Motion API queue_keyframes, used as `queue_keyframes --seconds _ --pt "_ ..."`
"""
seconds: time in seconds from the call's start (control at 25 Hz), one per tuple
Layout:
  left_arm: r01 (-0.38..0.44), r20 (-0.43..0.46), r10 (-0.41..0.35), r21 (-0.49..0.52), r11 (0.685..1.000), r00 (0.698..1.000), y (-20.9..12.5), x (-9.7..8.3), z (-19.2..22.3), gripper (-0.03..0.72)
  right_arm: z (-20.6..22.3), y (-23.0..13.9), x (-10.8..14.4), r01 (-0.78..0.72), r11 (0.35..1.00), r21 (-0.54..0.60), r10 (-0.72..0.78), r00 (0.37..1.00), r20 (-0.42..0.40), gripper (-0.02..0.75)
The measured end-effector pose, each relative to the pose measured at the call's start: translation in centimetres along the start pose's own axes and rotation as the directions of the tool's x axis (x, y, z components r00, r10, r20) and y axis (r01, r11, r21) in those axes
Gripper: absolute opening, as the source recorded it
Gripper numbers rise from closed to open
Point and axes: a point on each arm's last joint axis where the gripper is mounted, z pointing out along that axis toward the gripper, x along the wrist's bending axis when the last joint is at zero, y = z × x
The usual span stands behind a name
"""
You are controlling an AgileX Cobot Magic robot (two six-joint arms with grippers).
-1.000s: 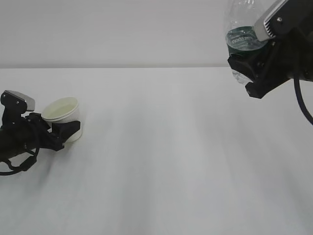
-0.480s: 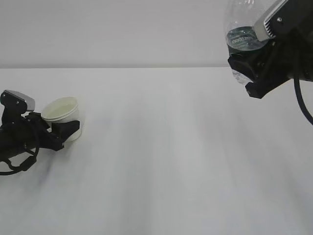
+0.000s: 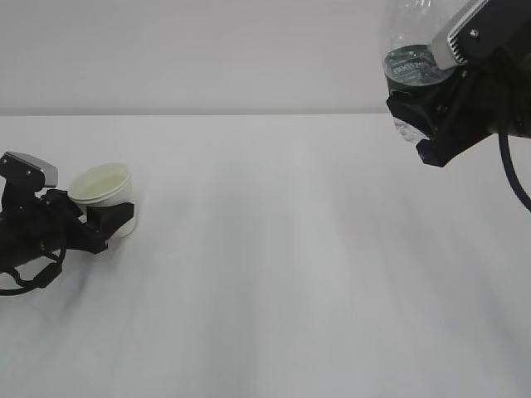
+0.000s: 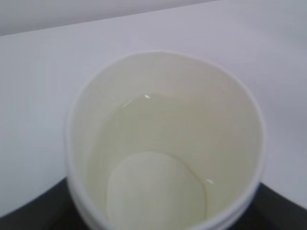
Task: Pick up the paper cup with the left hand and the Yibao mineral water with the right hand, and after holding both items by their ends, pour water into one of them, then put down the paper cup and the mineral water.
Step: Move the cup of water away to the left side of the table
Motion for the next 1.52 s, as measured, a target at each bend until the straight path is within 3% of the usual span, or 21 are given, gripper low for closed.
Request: queue_keyframes --seconds 0.8,1.52 --pt "-0.017 0.036 0.018 -0.010 1.000 0.999 0.09 -0.33 0.00 0.599 0.00 0.00 0.00 0.000 1.000 0.000 0.000 1.000 0.000 0.412" --pt "-0.028 0.060 0.029 -0.010 1.000 0.998 0.08 -0.55 -0.01 0.604 0.00 0.00 0.00 0.000 1.000 0.000 0.000 1.000 0.000 0.412"
